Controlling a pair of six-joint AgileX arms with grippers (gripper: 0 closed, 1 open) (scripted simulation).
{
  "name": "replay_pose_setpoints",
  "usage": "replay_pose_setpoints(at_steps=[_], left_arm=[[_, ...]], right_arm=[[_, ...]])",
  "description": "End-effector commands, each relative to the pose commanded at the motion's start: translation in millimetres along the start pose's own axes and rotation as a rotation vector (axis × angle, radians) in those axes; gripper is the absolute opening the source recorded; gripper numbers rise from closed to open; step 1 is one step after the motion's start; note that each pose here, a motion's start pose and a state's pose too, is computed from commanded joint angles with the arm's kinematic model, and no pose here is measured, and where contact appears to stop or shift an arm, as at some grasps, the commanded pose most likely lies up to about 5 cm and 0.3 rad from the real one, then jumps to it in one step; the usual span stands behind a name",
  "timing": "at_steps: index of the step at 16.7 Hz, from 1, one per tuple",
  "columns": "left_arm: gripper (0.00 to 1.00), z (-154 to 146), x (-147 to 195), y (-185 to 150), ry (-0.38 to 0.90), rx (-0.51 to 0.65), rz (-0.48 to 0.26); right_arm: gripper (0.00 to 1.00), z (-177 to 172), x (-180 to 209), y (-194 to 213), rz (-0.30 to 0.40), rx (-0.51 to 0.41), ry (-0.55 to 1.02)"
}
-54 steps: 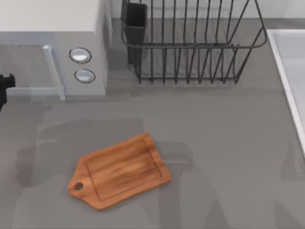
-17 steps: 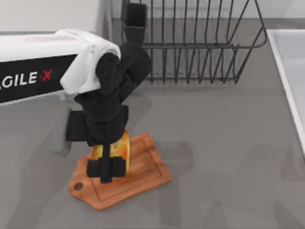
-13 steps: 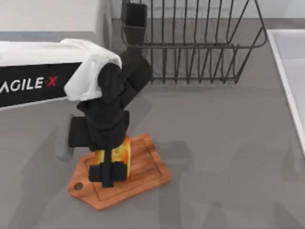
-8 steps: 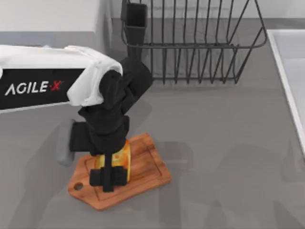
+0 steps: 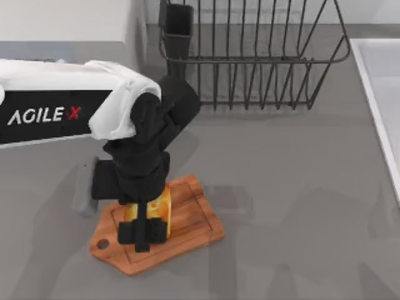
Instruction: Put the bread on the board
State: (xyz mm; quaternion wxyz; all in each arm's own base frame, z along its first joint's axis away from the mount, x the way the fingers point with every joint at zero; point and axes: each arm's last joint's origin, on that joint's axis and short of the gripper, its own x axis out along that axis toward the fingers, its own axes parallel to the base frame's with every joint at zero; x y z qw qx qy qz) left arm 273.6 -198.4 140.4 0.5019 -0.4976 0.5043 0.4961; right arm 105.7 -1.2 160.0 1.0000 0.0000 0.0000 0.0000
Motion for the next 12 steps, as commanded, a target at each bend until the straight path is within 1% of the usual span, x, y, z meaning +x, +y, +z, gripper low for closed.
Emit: replay_pose_setpoints(at_steps=[6,7,12], left_arm=[[0.98,0.0,0.0,0.0,0.0,0.0,0.0],[1.0,0.0,0.0,0.0,0.0,0.0,0.0],[1.0,0.0,0.0,0.0,0.0,0.0,0.0]], right_arm=[[1.0,0.0,0.0,0.0,0.0,0.0,0.0],[1.0,0.0,0.0,0.0,0.0,0.0,0.0],[1.0,0.0,0.0,0.0,0.0,0.0,0.0]])
